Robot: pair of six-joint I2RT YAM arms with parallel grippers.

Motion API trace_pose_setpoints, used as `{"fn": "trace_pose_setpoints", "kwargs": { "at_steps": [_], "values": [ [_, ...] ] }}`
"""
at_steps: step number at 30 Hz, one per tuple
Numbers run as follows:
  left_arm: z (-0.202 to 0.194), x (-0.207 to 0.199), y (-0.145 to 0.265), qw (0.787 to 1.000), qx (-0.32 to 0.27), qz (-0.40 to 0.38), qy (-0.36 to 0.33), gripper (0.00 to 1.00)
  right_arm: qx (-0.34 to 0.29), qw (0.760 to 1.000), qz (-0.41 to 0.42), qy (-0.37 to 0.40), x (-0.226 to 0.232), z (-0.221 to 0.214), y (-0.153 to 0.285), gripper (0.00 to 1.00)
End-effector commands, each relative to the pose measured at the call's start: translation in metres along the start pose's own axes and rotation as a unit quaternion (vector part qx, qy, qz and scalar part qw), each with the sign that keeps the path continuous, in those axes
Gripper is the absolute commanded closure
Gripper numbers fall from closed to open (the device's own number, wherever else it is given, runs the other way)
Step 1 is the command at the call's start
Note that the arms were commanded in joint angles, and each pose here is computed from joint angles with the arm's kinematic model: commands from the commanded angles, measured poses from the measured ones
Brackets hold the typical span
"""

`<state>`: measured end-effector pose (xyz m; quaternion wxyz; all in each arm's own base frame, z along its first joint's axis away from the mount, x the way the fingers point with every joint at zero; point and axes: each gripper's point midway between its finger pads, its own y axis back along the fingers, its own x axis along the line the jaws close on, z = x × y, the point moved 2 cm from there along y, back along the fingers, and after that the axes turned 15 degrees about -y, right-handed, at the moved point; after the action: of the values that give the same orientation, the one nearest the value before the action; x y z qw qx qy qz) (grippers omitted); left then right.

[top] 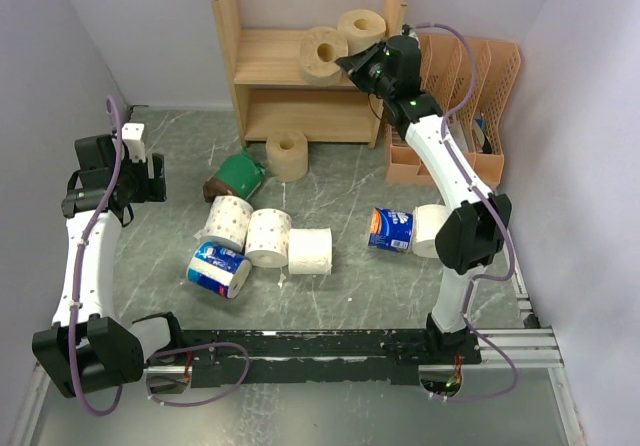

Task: Place and organize the paper towels onto the shelf

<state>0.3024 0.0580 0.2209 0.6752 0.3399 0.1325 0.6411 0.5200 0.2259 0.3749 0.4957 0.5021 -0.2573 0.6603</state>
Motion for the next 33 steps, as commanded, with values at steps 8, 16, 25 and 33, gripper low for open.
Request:
{"fn": "trace_pose_setpoints", "kwargs": {
  "at_steps": [8,16,25,33],
  "values": [
    [0.012,0.004,0.007,1.000,-0.018,0.000,-0.006,0.12,-0.050,0.996,0.065,0.028,0.046,0.017,-0.002,0.87],
    [0.013,0.005,0.008,1.000,-0.016,0.001,-0.006,0.12,-0.053,0.993,0.090,0.058,0.050,0.019,-0.016,0.61],
    [0.011,0.004,0.002,1.000,-0.012,-0.004,-0.006,0.12,-0.046,0.964,0.173,0.195,0.108,0.025,0.016,0.00],
    [0.014,0.003,0.003,1.000,-0.015,-0.011,-0.007,0.12,0.141,0.956,0.209,0.152,0.088,-0.009,0.082,0.00]
  ]
}}
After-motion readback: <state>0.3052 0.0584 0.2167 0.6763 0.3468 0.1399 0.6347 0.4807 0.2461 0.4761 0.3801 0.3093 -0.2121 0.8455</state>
